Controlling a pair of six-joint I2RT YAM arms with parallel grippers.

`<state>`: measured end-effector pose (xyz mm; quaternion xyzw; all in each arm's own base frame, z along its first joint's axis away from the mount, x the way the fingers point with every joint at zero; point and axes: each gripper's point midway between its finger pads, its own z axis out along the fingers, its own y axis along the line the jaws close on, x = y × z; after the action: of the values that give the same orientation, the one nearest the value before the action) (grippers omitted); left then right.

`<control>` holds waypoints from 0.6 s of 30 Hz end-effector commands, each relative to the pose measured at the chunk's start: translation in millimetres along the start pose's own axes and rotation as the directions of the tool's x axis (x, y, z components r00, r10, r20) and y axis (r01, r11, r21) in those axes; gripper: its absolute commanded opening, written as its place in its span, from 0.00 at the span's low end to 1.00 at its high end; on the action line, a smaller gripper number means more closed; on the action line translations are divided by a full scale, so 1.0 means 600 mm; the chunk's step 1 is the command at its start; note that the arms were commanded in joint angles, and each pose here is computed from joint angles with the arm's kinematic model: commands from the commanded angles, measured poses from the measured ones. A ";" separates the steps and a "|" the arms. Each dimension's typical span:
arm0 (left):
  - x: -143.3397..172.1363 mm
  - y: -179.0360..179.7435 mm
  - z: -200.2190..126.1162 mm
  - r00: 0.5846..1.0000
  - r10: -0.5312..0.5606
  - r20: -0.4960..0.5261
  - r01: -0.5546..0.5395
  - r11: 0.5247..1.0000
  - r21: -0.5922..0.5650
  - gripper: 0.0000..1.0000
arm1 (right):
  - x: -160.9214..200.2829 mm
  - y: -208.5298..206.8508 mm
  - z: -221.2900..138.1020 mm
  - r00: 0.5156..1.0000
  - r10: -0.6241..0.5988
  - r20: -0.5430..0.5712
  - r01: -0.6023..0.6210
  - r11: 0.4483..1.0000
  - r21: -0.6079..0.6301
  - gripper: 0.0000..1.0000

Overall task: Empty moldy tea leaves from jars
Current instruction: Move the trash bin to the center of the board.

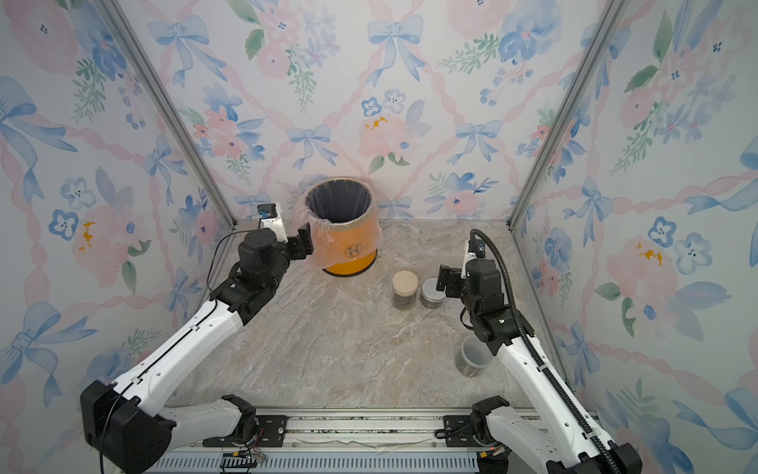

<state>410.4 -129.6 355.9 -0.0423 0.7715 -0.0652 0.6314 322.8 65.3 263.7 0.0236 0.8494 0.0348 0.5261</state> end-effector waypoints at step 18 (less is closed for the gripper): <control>0.029 0.039 0.238 0.971 -0.064 -0.229 -0.011 0.951 -0.309 0.74 | 0.098 0.052 -0.034 0.993 -0.079 -0.091 0.071 0.994 -0.082 0.97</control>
<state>543.7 -127.4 317.7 -0.1148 0.8332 0.0419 0.5393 281.2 98.9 232.6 -0.0286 0.8648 0.0562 0.4982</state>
